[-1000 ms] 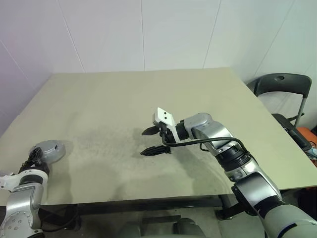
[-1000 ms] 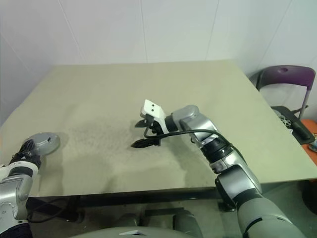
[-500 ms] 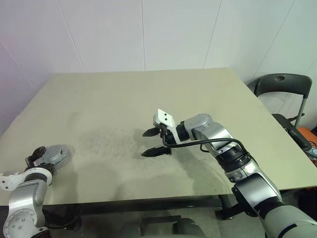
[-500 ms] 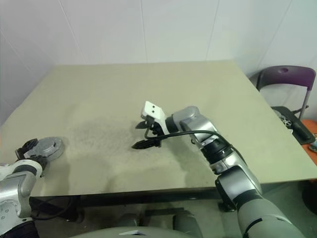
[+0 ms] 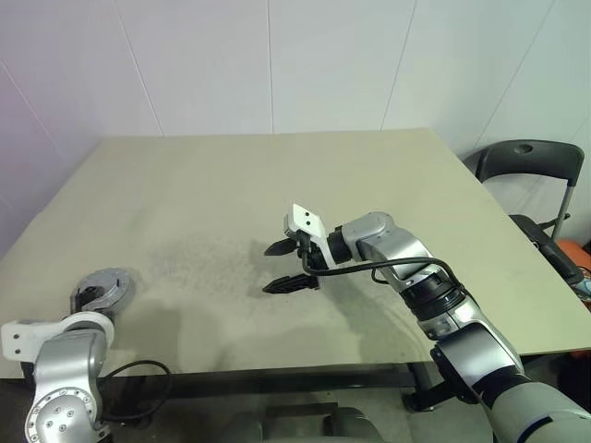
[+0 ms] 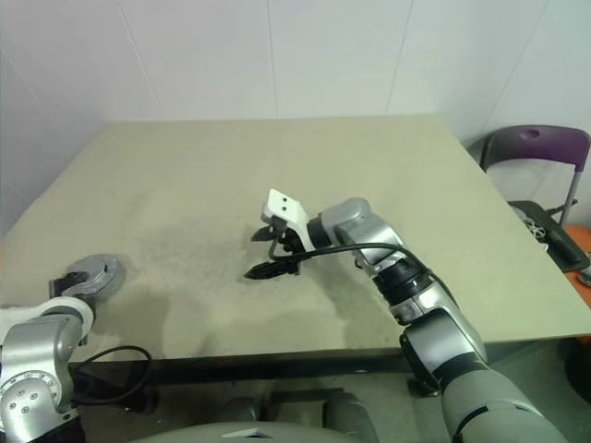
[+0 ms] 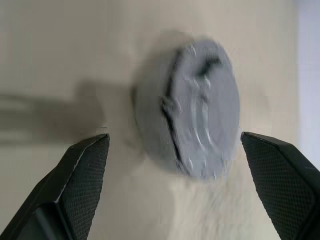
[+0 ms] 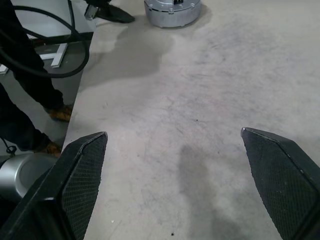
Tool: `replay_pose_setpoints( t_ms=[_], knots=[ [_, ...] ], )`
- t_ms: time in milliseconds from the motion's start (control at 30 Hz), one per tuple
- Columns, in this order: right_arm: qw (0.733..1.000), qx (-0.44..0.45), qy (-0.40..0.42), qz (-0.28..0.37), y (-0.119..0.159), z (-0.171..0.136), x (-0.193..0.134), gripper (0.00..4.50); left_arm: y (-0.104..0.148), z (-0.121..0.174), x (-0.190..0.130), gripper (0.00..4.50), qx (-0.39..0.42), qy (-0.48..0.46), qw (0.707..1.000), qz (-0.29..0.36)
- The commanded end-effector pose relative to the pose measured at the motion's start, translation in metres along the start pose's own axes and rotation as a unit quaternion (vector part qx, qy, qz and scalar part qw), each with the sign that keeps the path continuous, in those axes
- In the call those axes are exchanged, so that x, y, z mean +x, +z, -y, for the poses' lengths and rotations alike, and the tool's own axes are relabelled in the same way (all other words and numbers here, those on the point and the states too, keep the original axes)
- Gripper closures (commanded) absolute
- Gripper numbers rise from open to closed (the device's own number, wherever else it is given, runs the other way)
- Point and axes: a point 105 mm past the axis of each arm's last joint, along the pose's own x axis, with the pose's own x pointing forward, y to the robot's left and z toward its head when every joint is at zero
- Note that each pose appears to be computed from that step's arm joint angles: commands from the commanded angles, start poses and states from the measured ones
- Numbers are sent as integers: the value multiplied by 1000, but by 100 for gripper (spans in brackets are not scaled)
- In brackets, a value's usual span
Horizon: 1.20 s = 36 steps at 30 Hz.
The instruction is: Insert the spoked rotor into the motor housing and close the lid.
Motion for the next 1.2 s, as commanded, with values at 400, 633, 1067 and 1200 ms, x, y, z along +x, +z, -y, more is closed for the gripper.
replay_pose_setpoints(
  t_ms=[400,633,1067,1200],
  knots=[
    [997,-9,-80,7,0,33,-23,0,-35,94,-24,3,423,-348,837,-18],
    [990,-27,-135,41,-4,49,-31,0,-8,78,-9,3,546,-419,725,-6],
    [976,-65,-198,57,-34,59,-50,0,-13,85,-11,3,637,-509,577,58],
    [970,-52,-228,57,-54,59,-64,0,-17,85,-8,3,645,-506,569,73]
  ],
)
